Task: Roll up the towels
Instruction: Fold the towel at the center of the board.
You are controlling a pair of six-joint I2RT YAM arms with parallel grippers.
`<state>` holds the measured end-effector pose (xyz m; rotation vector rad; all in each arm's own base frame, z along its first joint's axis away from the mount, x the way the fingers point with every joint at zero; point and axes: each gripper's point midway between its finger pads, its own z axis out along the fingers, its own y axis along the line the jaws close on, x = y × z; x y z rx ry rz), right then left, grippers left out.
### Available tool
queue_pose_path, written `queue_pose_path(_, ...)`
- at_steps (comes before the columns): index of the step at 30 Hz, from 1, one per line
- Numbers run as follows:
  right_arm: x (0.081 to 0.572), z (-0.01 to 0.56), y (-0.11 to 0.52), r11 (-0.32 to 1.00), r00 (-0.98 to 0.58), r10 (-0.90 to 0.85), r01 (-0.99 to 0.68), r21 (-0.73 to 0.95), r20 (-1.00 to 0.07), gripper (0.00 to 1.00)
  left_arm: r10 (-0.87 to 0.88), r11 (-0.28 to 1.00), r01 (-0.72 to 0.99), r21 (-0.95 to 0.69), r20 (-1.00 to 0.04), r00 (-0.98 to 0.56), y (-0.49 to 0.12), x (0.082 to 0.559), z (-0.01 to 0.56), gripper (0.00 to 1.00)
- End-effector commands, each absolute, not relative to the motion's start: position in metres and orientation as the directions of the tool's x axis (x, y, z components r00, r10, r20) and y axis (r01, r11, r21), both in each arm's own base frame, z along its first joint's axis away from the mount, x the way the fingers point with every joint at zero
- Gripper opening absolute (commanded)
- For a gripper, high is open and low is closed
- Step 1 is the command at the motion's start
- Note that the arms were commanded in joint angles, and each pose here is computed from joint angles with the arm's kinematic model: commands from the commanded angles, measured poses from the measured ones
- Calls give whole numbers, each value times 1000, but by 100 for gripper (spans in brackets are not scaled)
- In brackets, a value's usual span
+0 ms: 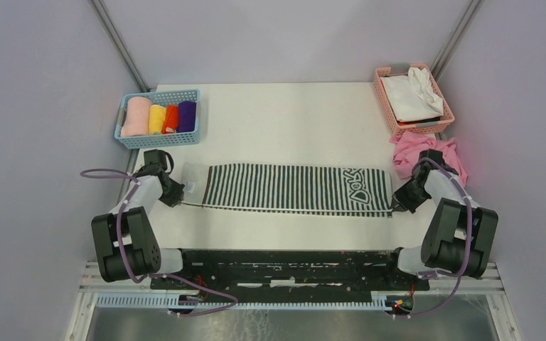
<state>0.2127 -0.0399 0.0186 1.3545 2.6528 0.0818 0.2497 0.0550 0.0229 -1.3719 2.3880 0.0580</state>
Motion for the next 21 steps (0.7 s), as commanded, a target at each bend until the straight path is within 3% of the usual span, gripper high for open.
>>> queue_pose_path(1, 236, 53, -52, 623, -578, 778, 760, 185, -248, 8, -788, 539, -822, -183, -455, -415, 73, 268, 56, 3)
queue_pose_path(7, 225, 61, -31, 645, -616, 764, 722, 252, -192, 8, -775, 553, -819, -154, -457, -437, 76, 266, 55, 3)
queue_pose_path(13, 201, 27, -17, 626, -625, 776, 746, 225, -89, 9, -775, 549, -829, -108, -438, -456, 79, 262, 43, 3)
queue_pose_path(17, 190, 7, -20, 621, -618, 782, 764, 175, -76, 10, -775, 539, -837, -90, -440, -453, 82, 260, 40, 3)
queue_pose_path(21, 189, 2, -22, 630, -628, 775, 761, 158, -66, 18, -774, 536, -841, -76, -442, -454, 83, 257, 40, 9)
